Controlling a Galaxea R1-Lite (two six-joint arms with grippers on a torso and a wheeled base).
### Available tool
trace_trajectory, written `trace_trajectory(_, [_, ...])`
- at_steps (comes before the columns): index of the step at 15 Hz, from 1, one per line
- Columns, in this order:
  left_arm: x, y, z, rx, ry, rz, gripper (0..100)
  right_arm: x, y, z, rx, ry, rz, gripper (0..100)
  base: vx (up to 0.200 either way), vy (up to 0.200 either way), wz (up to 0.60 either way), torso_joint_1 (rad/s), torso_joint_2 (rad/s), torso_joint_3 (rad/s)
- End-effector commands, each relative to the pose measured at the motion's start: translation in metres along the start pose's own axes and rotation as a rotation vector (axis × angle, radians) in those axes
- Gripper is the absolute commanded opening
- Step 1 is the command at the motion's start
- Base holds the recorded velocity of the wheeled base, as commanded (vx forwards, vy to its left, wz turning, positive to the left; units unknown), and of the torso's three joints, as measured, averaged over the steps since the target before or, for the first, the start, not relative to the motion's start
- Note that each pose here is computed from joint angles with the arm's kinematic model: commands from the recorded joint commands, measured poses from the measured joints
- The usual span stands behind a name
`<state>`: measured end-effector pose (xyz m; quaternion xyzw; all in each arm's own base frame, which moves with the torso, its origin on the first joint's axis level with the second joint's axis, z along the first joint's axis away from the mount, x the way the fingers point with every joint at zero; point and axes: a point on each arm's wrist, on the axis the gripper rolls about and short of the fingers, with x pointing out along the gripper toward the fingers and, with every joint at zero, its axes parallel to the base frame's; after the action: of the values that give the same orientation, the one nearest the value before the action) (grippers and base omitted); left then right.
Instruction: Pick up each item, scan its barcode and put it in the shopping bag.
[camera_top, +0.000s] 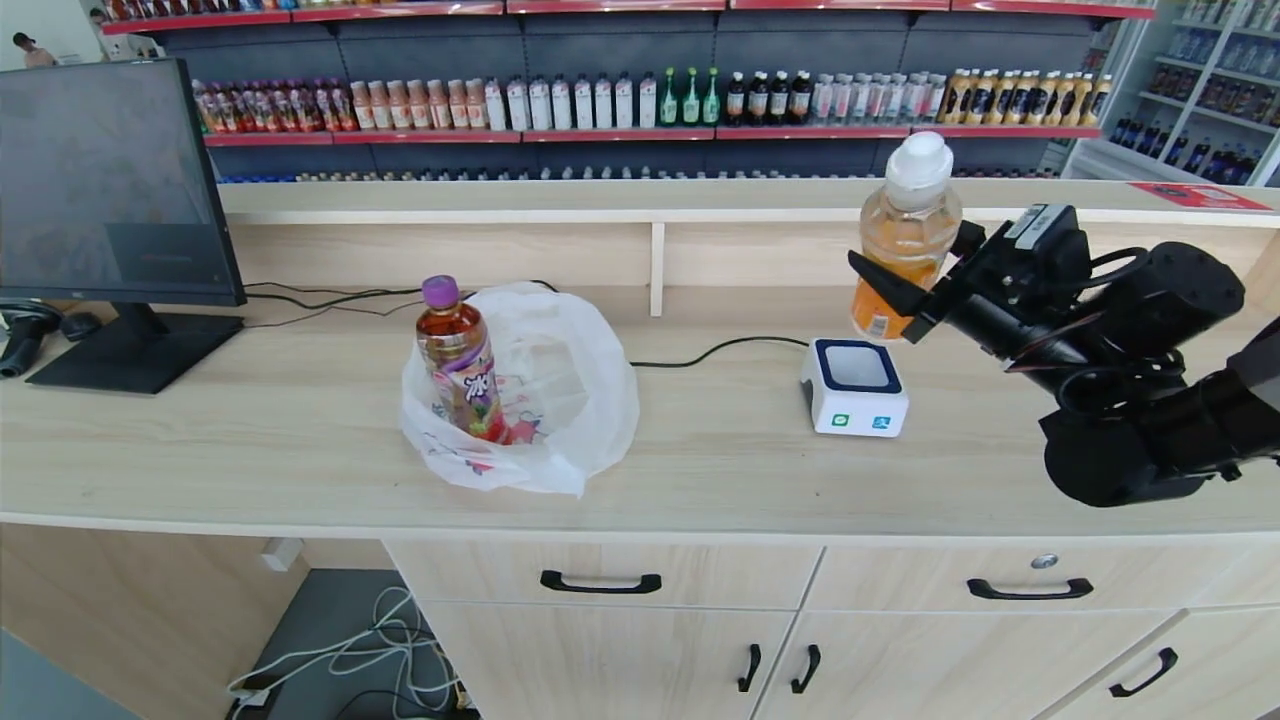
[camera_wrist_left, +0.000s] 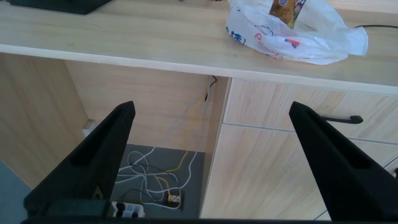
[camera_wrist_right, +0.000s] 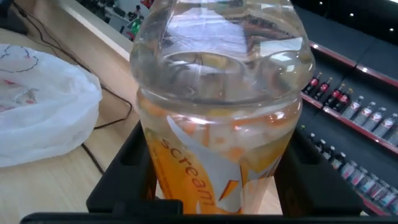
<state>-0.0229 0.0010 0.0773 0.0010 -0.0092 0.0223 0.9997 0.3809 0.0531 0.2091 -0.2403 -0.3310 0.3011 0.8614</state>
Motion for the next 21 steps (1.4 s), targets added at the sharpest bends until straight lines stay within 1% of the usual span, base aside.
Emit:
trace_trajectory(1, [0.000, 0.000, 0.000, 0.001, 0.000, 0.000, 100, 0.000, 0.009, -0.021, -0.009, 0.017, 0.052, 0, 0.000, 0.000, 0.00, 0.000, 0.00, 0.000])
trace_trajectory(2, [0.000, 0.000, 0.000, 0.001, 0.000, 0.000, 100, 0.000, 0.011, -0.024, -0.030, 0.014, 0.068, 0, 0.000, 0.000, 0.00, 0.000, 0.00, 0.000])
trace_trajectory(4, [0.000, 0.000, 0.000, 0.002, 0.000, 0.000, 100, 0.008, 0.001, -0.018, -0.080, -0.029, 0.050, 0, 0.000, 0.000, 0.00, 0.000, 0.00, 0.000])
trace_trajectory(5, [0.000, 0.000, 0.000, 0.004, 0.000, 0.000, 100, 0.016, -0.006, -0.022, -0.129, -0.058, 0.042, 0, 0.000, 0.000, 0.00, 0.000, 0.00, 0.000])
trace_trajectory(7, [0.000, 0.000, 0.000, 0.004, -0.001, 0.000, 100, 0.019, -0.008, -0.025, -0.165, -0.082, 0.062, 0, 0.000, 0.000, 0.00, 0.000, 0.00, 0.000])
trace_trajectory(8, [0.000, 0.000, 0.000, 0.004, -0.001, 0.000, 100, 0.018, -0.009, -0.026, -0.177, -0.080, 0.062, 0, 0.000, 0.000, 0.00, 0.000, 0.00, 0.000])
trace_trajectory(11, [0.000, 0.000, 0.000, 0.005, -0.001, 0.000, 100, 0.013, -0.007, -0.042, -0.207, -0.062, 0.090, 0, 0.000, 0.000, 0.00, 0.000, 0.00, 0.000])
trace_trajectory(13, [0.000, 0.000, 0.000, 0.005, 0.000, 0.000, 100, 0.013, -0.009, -0.046, -0.233, -0.065, 0.085, 0, 0.000, 0.000, 0.00, 0.000, 0.00, 0.000])
trace_trajectory(17, [0.000, 0.000, 0.000, 0.004, 0.000, 0.000, 100, 0.010, -0.008, -0.061, -0.220, -0.042, 0.085, 0, 0.000, 0.000, 0.00, 0.000, 0.00, 0.000])
trace_trajectory(21, [0.000, 0.000, 0.000, 0.004, 0.000, 0.001, 100, 0.008, -0.009, -0.064, -0.215, -0.036, 0.082, 0, 0.000, 0.000, 0.00, 0.000, 0.00, 0.000])
